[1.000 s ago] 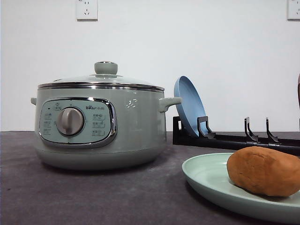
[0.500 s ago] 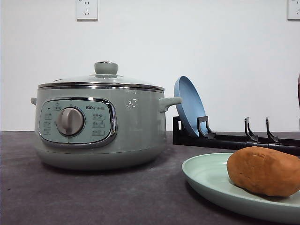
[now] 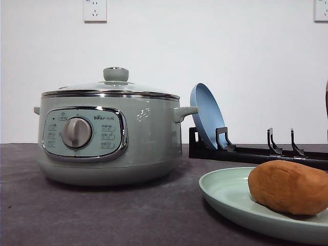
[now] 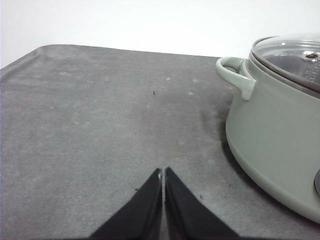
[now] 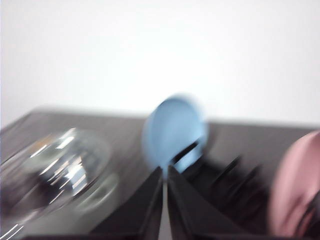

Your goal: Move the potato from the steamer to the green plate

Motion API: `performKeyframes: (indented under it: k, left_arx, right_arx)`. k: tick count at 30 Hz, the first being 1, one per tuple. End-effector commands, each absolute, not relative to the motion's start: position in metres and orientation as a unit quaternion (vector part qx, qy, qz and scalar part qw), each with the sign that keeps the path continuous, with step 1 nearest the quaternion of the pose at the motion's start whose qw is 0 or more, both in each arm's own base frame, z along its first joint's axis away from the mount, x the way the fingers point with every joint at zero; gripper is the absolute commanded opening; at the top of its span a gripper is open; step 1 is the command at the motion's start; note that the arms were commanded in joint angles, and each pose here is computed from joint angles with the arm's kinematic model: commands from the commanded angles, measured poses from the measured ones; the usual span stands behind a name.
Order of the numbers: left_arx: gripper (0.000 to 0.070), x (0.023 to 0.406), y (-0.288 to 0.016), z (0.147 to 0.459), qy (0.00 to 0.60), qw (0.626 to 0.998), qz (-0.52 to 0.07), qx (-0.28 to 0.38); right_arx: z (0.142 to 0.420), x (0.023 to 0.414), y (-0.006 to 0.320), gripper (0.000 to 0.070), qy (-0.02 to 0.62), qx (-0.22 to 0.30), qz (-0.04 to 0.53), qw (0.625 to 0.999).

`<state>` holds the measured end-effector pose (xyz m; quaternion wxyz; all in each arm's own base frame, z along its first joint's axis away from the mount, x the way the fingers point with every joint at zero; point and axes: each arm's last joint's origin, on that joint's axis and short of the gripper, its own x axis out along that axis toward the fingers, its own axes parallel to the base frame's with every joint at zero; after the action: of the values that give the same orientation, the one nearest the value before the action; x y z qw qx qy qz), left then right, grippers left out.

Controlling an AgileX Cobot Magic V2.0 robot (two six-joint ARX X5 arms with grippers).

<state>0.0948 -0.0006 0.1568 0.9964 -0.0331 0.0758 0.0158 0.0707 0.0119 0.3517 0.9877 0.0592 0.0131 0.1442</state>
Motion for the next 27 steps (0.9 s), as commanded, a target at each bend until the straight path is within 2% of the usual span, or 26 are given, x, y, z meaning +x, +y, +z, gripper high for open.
performKeyframes:
  k: [1,8,13,20,27]
  left_arx:
    - [0.0000,0.096,0.000,0.149,0.089,0.995,0.016,-0.029]
    - [0.0000,0.096,0.000,0.149,0.089,0.995,0.016,-0.029]
    - [0.0000,0.096,-0.001,0.149,0.089,0.995,0.016,-0.029]
    - [0.0000,0.096,-0.001,0.149,0.089,0.995,0.016,-0.029]
    - [0.0000,0.096,0.000,0.149,0.089,0.995,0.017,-0.029]
  right_arx:
    - [0.335,0.077,0.009,0.0004,-0.018,0.043,0.120,0.992]
    - [0.240,0.092,-0.002,0.0004,0.025,0.021,0.026,0.999]
    - [0.192,0.095,-0.003,0.0004,0.054,0.023,0.019,0.998]
    - [0.158,0.096,-0.002,0.0004,0.073,0.025,0.019,0.997]
    - [0.150,0.096,0.001,0.0004,0.087,0.023,0.016,0.996]
